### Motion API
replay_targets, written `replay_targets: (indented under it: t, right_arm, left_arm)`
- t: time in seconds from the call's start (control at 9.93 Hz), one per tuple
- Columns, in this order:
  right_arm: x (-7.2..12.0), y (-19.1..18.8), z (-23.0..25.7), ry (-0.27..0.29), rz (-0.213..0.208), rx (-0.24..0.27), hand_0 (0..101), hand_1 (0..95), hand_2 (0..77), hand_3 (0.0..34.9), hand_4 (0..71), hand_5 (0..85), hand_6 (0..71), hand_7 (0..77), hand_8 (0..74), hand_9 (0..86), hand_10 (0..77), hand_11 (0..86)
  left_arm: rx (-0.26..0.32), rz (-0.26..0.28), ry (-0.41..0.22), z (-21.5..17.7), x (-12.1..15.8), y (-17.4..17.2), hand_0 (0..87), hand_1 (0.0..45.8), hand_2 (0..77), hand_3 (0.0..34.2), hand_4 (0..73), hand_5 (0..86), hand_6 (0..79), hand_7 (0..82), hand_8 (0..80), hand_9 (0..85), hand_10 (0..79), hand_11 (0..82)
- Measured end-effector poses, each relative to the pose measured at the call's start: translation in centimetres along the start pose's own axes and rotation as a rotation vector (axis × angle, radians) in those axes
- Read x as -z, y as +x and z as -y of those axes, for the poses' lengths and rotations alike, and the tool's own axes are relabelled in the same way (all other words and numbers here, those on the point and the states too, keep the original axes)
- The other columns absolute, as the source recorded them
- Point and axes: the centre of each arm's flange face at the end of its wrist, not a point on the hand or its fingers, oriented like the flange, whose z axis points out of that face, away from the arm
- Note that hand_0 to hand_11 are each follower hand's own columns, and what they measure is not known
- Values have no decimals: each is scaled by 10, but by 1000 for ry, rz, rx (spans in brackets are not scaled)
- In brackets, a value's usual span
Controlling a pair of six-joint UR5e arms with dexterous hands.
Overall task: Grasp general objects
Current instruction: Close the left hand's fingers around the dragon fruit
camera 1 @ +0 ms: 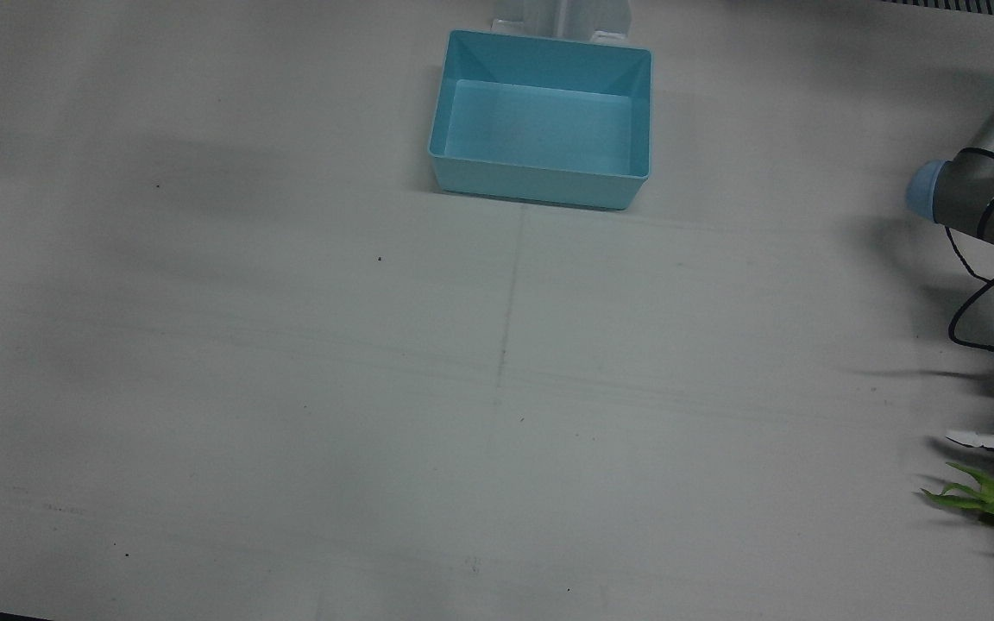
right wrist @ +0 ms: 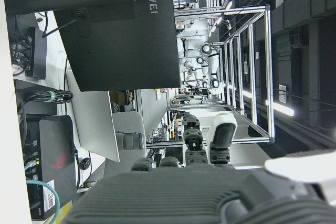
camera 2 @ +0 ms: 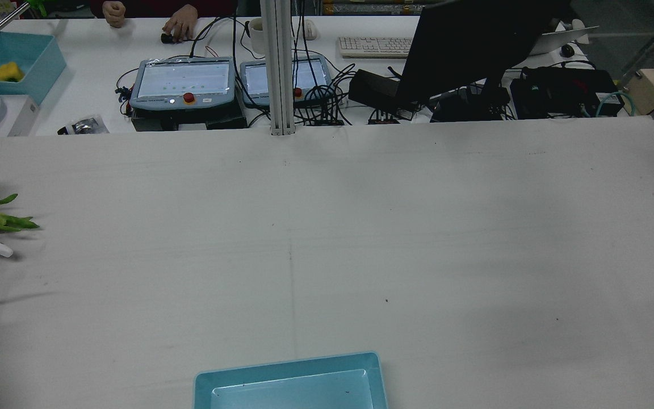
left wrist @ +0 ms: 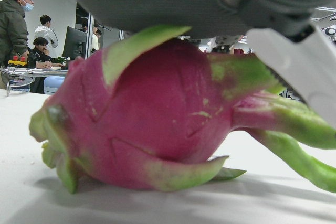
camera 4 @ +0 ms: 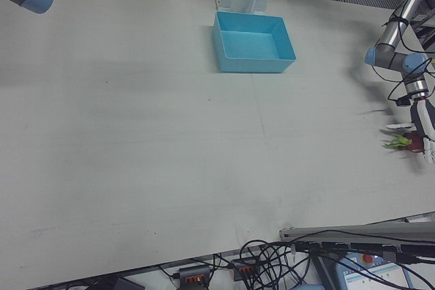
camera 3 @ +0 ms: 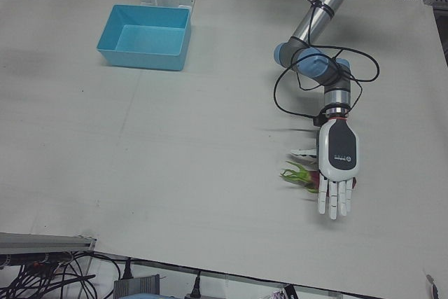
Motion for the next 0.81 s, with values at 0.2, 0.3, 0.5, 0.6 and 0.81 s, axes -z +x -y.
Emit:
replay_targets:
  t: [0.2,0.3,0.5,0.6,0.81]
  right_arm:
    - [0,0,0,0,0,0,1,54,16,0,0,742,0,0,0,11,0,11]
    - [0,0,0,0,0,0,1,54,16,0,0,742,0,0,0,11,0,11]
    - [0,0,0,0,0,0,1,54,16,0,0,742,0,0,0,11,0,5]
    - [0,0,0,0,0,0,1,54,16,0,0,742,0,0,0,11,0,5]
    - [0,0,0,0,0,0,1,54,16,0,0,742,0,0,0,11,0,11]
  left_arm:
    - [0,-1,0,0,-1,-1,520,0,11,0,87,22,27,104,27,11,131,16]
    - [0,-1,0,-1,-1,-1,509,0,11,0,104,22,27,104,27,11,131,16]
    - [0,-3,0,-2,-2,-1,509,0,11,0,120,27,22,136,38,11,136,16]
    - [0,-4,0,-2,-3,-2,498,0,11,0,147,120,65,235,54,11,131,114]
    - [-1,-5,0,-2,-4,-5,492,0,136,0,169,120,76,256,54,11,131,142]
